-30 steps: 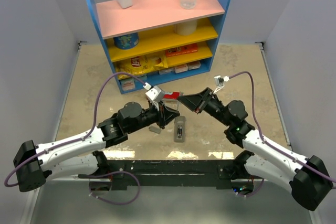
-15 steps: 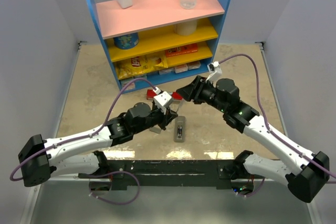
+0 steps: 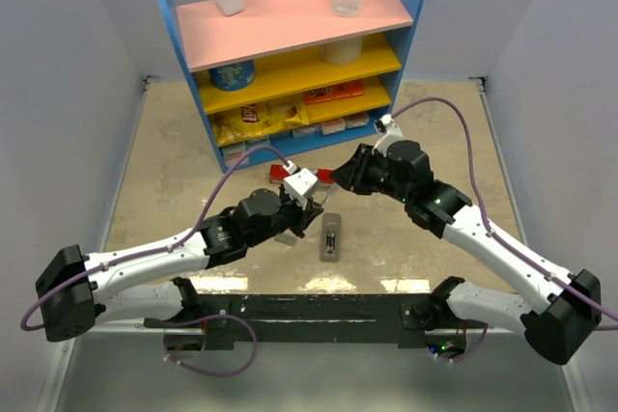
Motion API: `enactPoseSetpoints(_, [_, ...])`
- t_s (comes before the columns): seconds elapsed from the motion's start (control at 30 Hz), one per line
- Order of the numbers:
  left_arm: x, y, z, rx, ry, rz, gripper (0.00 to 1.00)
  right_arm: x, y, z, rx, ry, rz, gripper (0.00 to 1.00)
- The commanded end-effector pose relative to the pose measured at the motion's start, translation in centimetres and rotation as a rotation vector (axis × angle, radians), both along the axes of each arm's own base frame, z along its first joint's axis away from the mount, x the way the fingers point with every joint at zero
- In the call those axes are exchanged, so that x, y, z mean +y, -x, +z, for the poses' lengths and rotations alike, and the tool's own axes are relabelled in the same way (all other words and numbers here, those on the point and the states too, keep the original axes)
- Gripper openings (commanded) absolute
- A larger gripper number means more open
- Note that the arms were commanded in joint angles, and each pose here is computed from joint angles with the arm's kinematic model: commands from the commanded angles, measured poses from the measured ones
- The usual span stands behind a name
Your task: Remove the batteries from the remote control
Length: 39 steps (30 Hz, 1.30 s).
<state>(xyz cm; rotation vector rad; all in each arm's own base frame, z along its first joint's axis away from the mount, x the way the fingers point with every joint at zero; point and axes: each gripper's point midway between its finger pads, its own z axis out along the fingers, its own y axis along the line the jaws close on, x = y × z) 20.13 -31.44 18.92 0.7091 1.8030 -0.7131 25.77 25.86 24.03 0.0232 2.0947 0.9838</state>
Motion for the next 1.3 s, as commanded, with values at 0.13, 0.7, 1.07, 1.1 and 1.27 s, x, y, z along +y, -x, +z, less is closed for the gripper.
enactPoseSetpoints(0.13, [-0.2, -0.7, 1.7, -0.047, 0.035, 0.028, 0.0, 0.2, 0.8, 1.1, -0.041, -0.05, 0.034, 0.0])
enactPoseSetpoints(0.7, [2.7, -2.2, -2.1, 0.324, 0.153, 0.147, 0.49, -5.7, 1.9, -4.3, -0.262, 0.021, -0.135, 0.0])
enactPoseSetpoints(1.07, [2.5, -2.1, -5.4, 0.428, 0.135, 0.152, 0.49, -6.1, 2.2, -6.0, -0.33, 0.091, -0.165, 0.0])
enactPoseSetpoints(1.1, [2.4, -2.0, -5.7, 0.438, 0.136, 0.148, 0.49, -5.9, 2.4, -5.9, -0.338, 0.093, -0.159, 0.0])
enactPoseSetpoints(1.27, [1.7, -1.6, -7.2, 0.488, 0.134, 0.125, 0.49, -5.2, 2.2, -6.2, -0.342, 0.118, -0.147, 0.0])
